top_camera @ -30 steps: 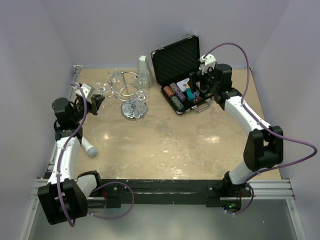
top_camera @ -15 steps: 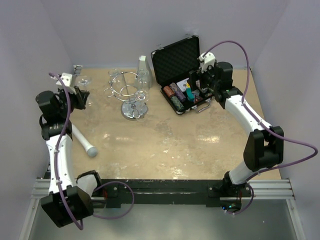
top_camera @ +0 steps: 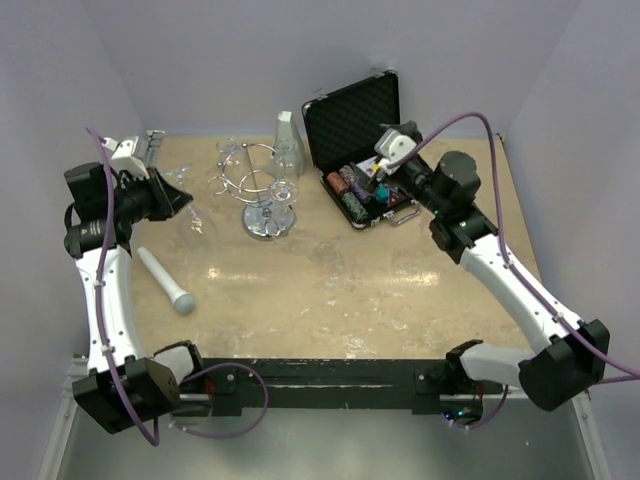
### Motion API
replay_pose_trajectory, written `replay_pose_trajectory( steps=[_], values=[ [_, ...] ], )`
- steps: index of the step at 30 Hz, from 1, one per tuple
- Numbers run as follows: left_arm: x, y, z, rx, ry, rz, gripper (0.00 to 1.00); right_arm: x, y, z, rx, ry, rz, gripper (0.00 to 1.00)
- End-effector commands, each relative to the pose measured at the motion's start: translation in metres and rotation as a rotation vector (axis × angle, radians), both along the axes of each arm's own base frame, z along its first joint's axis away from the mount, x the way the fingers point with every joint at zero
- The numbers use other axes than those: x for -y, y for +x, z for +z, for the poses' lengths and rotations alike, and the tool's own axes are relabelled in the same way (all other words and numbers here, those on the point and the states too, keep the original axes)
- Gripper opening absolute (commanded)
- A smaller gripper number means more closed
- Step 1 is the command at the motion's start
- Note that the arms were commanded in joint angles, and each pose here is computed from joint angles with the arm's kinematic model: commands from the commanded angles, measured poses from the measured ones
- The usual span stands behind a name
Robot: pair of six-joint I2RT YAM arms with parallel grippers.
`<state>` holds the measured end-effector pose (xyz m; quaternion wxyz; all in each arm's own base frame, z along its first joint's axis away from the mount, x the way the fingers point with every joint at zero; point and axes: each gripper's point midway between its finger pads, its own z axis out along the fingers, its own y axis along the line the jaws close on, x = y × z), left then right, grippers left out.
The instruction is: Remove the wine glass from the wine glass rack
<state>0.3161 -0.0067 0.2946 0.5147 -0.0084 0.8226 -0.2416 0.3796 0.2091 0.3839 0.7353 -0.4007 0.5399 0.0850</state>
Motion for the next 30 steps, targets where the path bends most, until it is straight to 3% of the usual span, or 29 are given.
replay_pose_trajectory(
  steps=[1, 6, 8, 18, 26, 30],
  values=[
    [0.028, -0.028, 0.0, -0.12, -0.128, -0.145, 0.0, -0.037, -0.042, 0.027, 0.159, -0.082, 0.069, 0.98],
    [0.053, -0.056, -0.021, -0.197, -0.265, -0.31, 0.0, -0.06, -0.077, 0.038, 0.138, -0.117, 0.108, 0.98],
    [0.059, -0.062, -0.031, -0.234, -0.319, -0.331, 0.0, -0.067, -0.087, 0.023, 0.121, -0.197, 0.17, 0.98],
    [0.067, -0.076, -0.054, -0.341, -0.491, -0.259, 0.0, -0.092, -0.099, -0.002, 0.174, -0.341, 0.252, 0.98],
    [0.067, -0.08, -0.075, -0.485, -0.563, -0.242, 0.0, -0.145, -0.135, -0.057, 0.449, -0.608, 0.472, 0.98],
    [0.07, -0.082, -0.083, -0.558, -0.643, -0.255, 0.0, -0.169, -0.161, -0.072, 0.542, -0.632, 0.556, 0.99]
  ],
)
